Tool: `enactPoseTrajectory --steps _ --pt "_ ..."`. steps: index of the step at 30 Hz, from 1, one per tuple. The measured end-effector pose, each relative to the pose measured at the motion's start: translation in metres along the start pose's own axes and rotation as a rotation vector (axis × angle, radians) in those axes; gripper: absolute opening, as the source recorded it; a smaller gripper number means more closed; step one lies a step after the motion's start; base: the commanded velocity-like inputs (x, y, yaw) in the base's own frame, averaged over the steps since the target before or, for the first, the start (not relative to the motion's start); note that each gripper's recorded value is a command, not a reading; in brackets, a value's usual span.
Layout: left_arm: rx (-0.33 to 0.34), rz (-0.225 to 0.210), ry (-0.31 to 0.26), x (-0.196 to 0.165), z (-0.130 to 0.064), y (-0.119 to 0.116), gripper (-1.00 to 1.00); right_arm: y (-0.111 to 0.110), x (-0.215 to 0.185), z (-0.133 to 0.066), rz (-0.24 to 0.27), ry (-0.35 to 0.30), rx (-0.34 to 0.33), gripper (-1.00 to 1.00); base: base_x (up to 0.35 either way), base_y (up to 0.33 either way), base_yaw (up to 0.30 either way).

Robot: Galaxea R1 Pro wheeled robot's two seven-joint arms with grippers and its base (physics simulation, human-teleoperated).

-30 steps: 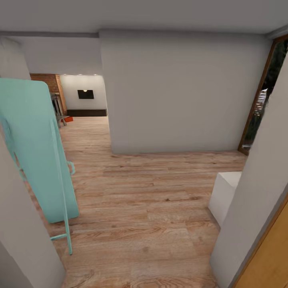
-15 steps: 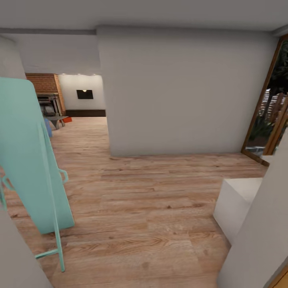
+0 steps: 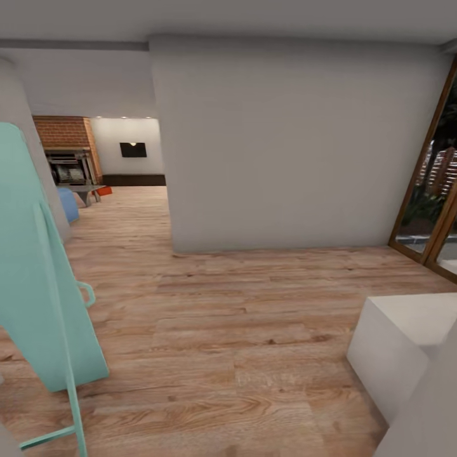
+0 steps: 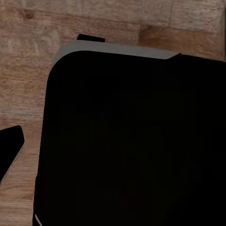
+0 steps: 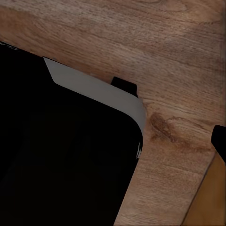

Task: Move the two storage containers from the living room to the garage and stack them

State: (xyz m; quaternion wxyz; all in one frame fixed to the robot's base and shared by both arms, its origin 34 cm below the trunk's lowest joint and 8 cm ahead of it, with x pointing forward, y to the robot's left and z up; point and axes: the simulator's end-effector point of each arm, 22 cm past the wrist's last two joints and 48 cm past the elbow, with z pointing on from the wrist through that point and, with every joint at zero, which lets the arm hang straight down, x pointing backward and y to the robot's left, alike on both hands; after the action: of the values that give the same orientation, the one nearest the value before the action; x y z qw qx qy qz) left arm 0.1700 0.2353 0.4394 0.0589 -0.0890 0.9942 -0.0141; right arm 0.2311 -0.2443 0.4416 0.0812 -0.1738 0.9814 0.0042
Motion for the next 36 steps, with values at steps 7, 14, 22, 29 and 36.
enactPoseTrajectory --steps 7,14,22,29,36 --pt "0.000 0.000 0.000 0.0001 0.0000 0.0000 1.00 -0.0001 0.0000 0.0000 0.000 0.000 0.000 1.00 0.321 0.000 0.000" --pt "0.000 0.000 0.001 0.0003 0.0000 0.0000 1.00 -0.0002 0.0000 0.0000 0.000 0.000 0.001 1.00 0.321 0.000 0.000" --pt "0.000 0.000 0.000 0.0002 0.0000 0.0000 1.00 -0.0001 0.0000 0.0000 0.000 0.000 0.000 1.00 0.321 0.000 0.000" --pt "0.000 0.000 0.000 0.0001 0.0000 0.0000 1.00 0.0000 0.0000 0.0000 0.000 0.000 0.000 1.00 0.321 0.000 0.000" --pt "0.000 0.000 0.000 0.0000 0.0000 0.0000 1.00 -0.0001 0.0000 0.0000 0.000 0.000 0.000 1.00 0.321 0.000 0.000"
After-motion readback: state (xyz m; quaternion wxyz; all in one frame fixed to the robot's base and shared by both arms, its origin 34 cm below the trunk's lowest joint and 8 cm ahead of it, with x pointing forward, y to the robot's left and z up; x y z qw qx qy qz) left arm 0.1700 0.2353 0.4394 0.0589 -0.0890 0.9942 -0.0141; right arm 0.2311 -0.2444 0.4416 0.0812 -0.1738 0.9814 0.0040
